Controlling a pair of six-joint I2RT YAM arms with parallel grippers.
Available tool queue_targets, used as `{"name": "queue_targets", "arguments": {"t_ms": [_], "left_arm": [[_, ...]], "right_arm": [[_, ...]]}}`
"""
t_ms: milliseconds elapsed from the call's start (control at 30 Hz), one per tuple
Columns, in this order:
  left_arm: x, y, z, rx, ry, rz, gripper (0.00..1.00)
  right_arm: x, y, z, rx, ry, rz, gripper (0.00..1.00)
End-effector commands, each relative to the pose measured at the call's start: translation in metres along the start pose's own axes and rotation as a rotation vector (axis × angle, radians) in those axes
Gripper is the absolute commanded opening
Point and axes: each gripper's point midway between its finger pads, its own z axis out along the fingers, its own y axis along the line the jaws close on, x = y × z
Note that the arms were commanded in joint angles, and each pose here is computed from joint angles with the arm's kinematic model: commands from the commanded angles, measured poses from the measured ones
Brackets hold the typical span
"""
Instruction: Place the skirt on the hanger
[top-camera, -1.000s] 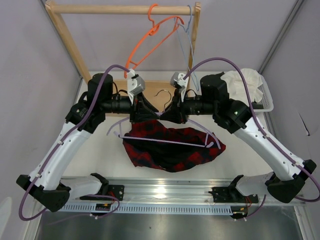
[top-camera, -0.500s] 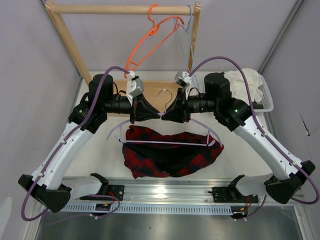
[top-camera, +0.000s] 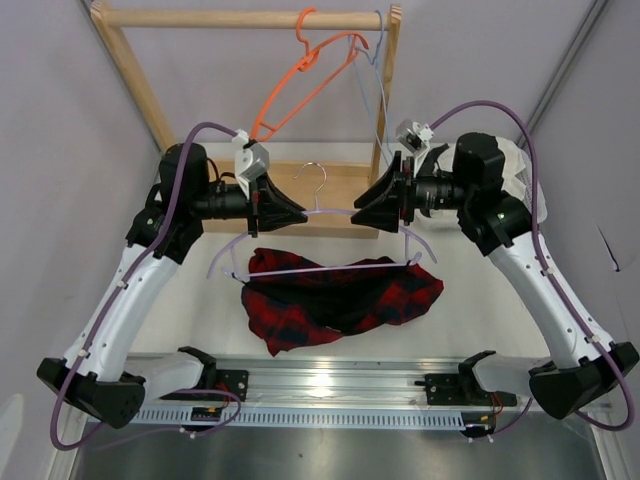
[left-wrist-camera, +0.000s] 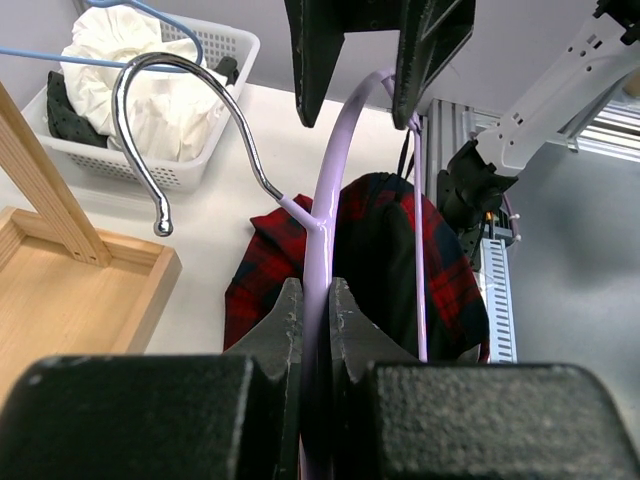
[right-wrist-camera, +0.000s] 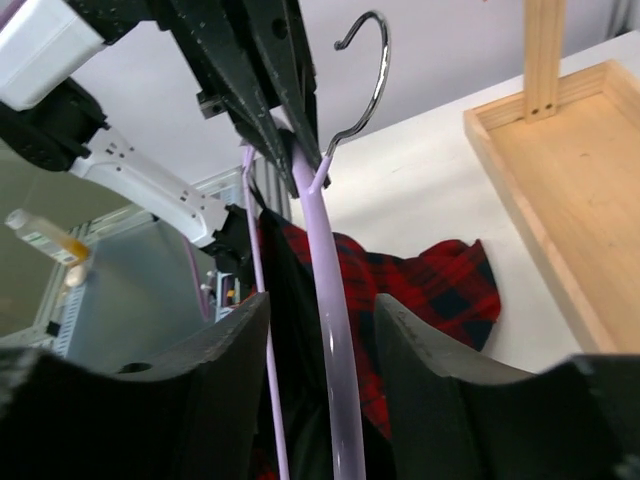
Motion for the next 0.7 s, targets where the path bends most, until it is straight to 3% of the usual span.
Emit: {"name": "queue_targets", "arguments": {"t_ms": [0, 167, 300, 400, 533, 567, 667], "left_arm": [[-0.028, -0.015, -0.008, 0.049, -0.076, 0.093, 0.0], [-0.031, -0.018, -0.009, 0.065, -0.082, 0.1, 0.0], [-0.031, -0.019, -0.009, 0.075, -0.085, 0.102, 0.0], [-0.03, -0.017, -0.008, 0.067, -0.084, 0.1, 0.0], [-0.031, -0.014, -0.008, 0.05, -0.083, 0.103, 0.0], [-0.031, -0.012, -0.009, 0.038, -0.083, 0.107, 0.0], [-0.034, -0.002, -0.009, -0.019, -0.087, 0.103, 0.0]], "right_arm": [[0.002, 0.007, 0.002, -0.081, 0.013, 0.004, 0.55], [0.005, 0.001, 0.006, -0.097, 0.041, 0.028, 0.61], [0.009, -0.006, 0.012, -0.1, 0.061, 0.055, 0.56], [0.006, -0.001, 0.011, -0.125, 0.049, 0.059, 0.43], [0.0, 0.007, 0.009, -0.132, 0.035, 0.058, 0.05], [-0.003, 0.009, 0.008, -0.132, 0.027, 0.056, 0.0], [-0.011, 0.017, 0.007, -0.107, 0.01, 0.026, 0.0]]}}
